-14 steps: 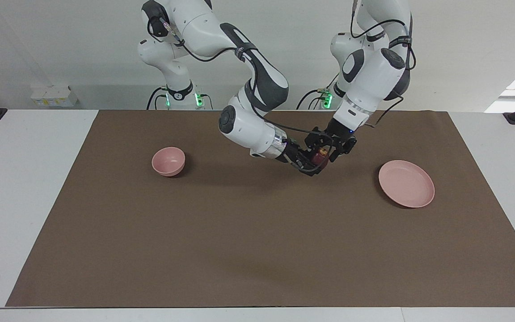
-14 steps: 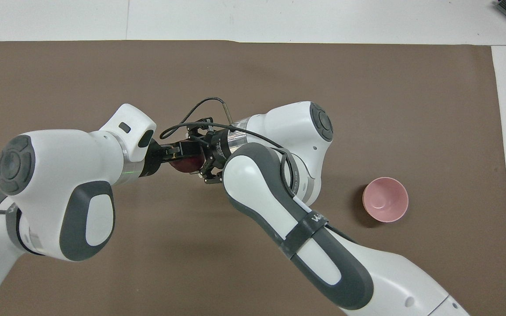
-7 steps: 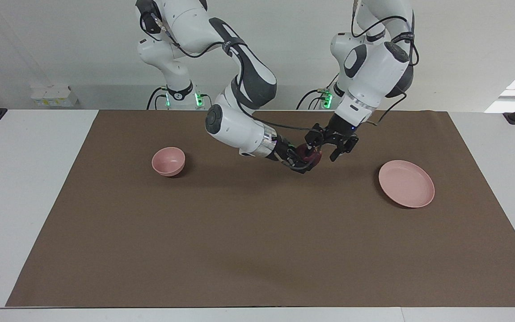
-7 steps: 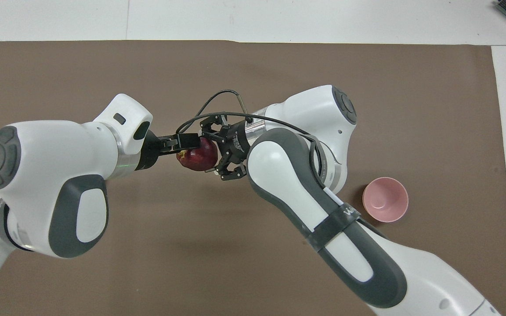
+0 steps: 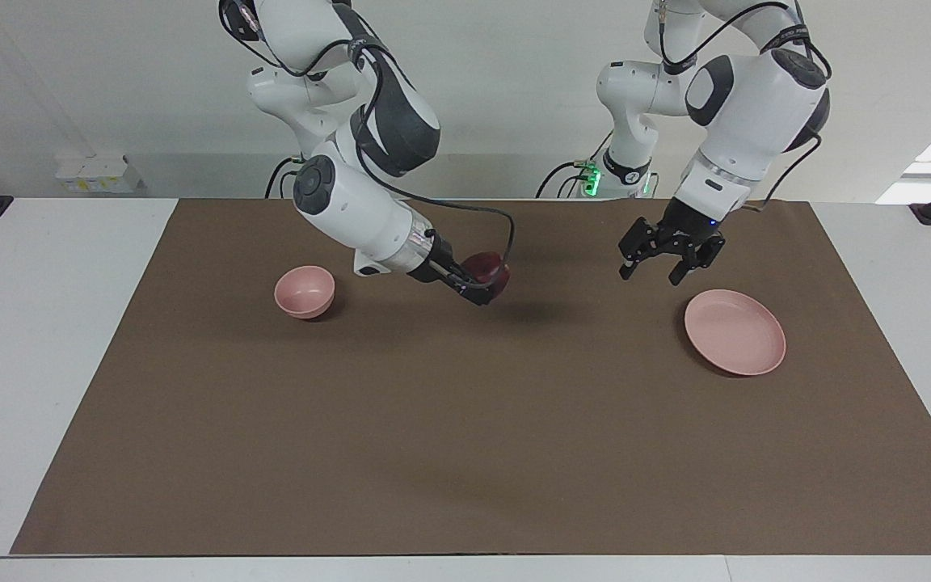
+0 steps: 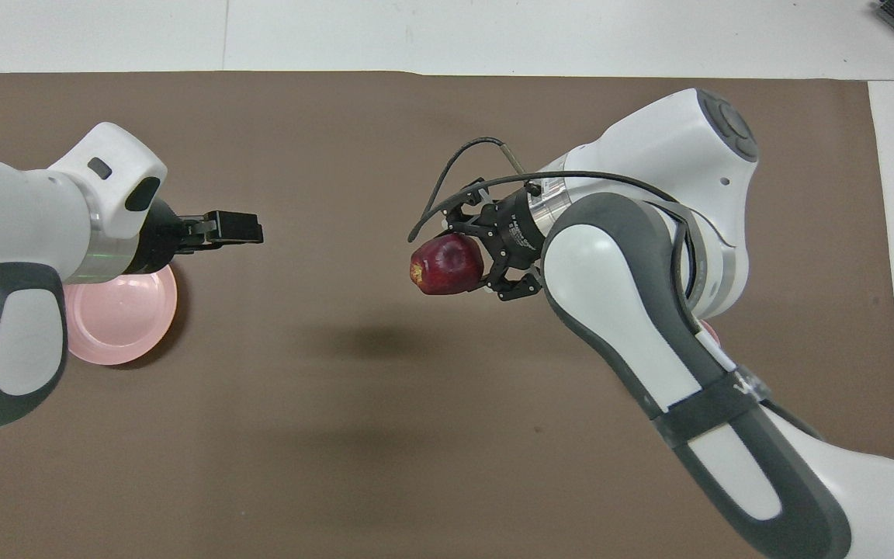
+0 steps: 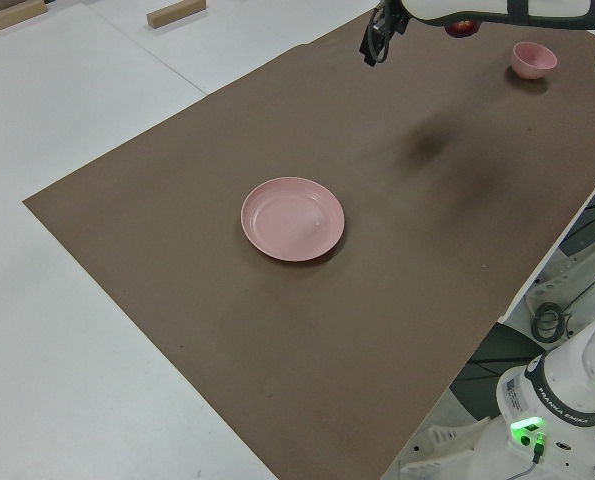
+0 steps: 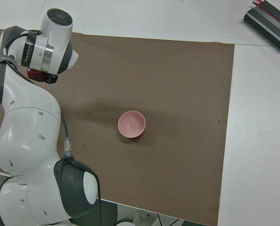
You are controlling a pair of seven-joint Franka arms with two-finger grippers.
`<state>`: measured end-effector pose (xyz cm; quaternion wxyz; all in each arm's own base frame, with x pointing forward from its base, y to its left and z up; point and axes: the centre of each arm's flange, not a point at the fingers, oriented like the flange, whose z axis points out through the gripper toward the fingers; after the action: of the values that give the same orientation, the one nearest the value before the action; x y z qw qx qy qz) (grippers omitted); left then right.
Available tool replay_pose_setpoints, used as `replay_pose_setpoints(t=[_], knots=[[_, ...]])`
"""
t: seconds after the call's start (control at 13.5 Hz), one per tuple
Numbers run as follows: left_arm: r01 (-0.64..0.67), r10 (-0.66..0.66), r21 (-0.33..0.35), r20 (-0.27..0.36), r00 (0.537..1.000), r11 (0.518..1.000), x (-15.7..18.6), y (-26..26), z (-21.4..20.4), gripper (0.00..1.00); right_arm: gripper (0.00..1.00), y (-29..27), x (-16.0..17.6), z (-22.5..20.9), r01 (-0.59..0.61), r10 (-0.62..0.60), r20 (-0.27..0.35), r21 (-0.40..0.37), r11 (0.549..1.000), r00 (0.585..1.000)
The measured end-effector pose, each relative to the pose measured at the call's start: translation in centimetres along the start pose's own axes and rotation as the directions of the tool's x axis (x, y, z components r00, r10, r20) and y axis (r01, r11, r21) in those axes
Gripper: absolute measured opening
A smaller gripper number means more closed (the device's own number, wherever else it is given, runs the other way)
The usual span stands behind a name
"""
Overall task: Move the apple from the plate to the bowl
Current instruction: 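Carry the apple toward the pink bowl with the right gripper while the left withdraws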
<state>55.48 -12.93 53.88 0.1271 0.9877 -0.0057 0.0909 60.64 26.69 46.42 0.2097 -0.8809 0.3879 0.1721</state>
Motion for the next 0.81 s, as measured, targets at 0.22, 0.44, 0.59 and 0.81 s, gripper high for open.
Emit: replay_pose_setpoints(t=[0.22,0.44,0.59,0.81], knots=[[-0.11,0.112,0.118,-0.007,0.994,0.987,1.0,-4.5,-1.5,1.0,0.73,1.5,1.9,-1.7,0.115,-0.12,-0.067,-0.076,0.991,0.99],[-0.154,0.157,0.192,-0.002,0.988,0.969,2.1,-5.6,-4.2,1.0,0.73,3.4,4.4,-3.4,0.278,-0.303,-0.111,-0.193,0.941,0.947],[-0.161,0.162,0.2,0.014,0.987,0.966,2.4,-5.3,-6.9,1.0,0.73,4.9,6.0,-4.7,0.394,-0.436,-0.108,-0.278,0.876,0.893],[-0.161,0.152,0.205,0.059,0.987,0.965,2.3,-6.2,-11.4,1.0,0.73,8.1,8.6,-5.9,0.532,-0.599,-0.064,-0.389,0.752,0.798]])
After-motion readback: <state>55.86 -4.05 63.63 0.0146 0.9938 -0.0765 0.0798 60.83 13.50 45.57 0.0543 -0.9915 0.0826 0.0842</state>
